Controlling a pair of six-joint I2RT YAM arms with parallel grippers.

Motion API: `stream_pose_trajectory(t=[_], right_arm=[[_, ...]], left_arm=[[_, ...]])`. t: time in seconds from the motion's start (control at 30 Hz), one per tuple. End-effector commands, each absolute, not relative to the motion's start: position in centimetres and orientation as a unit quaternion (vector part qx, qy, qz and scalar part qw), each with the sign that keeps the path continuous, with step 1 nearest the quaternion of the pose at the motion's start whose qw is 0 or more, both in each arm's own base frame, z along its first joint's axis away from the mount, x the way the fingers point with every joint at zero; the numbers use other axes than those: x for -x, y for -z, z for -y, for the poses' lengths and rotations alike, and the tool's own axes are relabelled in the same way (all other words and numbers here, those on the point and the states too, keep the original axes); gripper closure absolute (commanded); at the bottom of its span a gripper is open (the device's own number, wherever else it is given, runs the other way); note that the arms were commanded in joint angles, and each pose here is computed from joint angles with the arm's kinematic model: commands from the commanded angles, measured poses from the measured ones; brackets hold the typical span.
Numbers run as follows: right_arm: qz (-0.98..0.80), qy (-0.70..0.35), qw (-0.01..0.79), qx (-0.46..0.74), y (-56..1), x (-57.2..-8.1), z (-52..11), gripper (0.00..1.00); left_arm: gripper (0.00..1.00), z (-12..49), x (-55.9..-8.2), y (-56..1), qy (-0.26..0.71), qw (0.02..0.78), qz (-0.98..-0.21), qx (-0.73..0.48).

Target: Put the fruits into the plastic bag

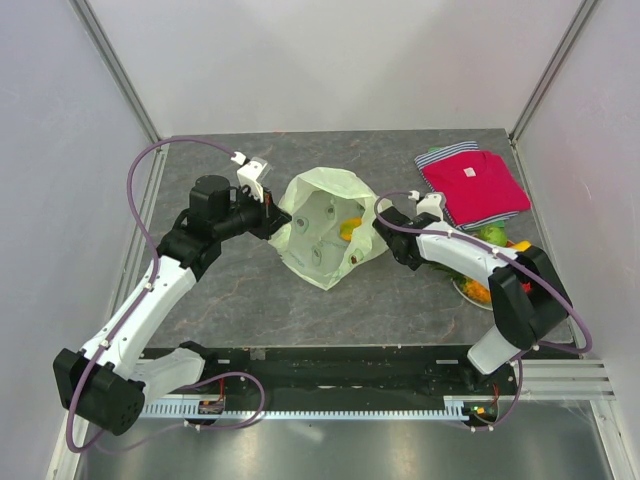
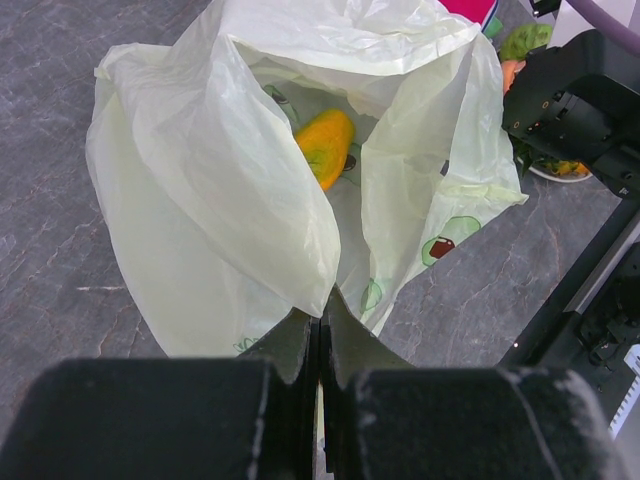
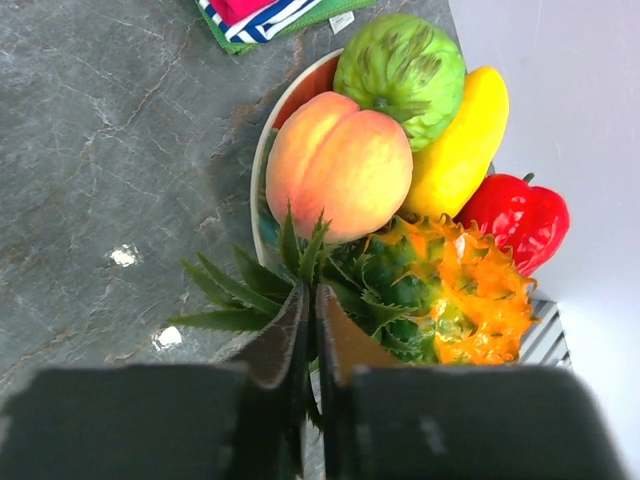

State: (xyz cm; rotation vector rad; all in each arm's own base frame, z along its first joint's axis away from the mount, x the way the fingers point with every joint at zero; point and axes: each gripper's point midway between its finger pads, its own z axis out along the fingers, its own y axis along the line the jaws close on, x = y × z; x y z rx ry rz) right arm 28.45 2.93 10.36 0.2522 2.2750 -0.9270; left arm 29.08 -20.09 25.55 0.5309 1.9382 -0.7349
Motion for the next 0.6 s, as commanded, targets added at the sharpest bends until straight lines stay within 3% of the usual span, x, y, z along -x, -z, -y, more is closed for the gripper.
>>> stream_pose_trajectory(t=[0.0,0.57], right_arm=[[-0.862,0.35,0.351,-0.106,-11.8,-28.7,-2.8,0.97],[-0.867,0.309,0.369,-0.129,-17.1,-25.9,-1.5,1.0]], left_arm=[[0.99,20.4,-29.4,-27.3,0.31,0.496,-0.78,-0.221],[0.98,20.8,-29.0,-27.6,0.324,0.492,-0.776,-0.225]])
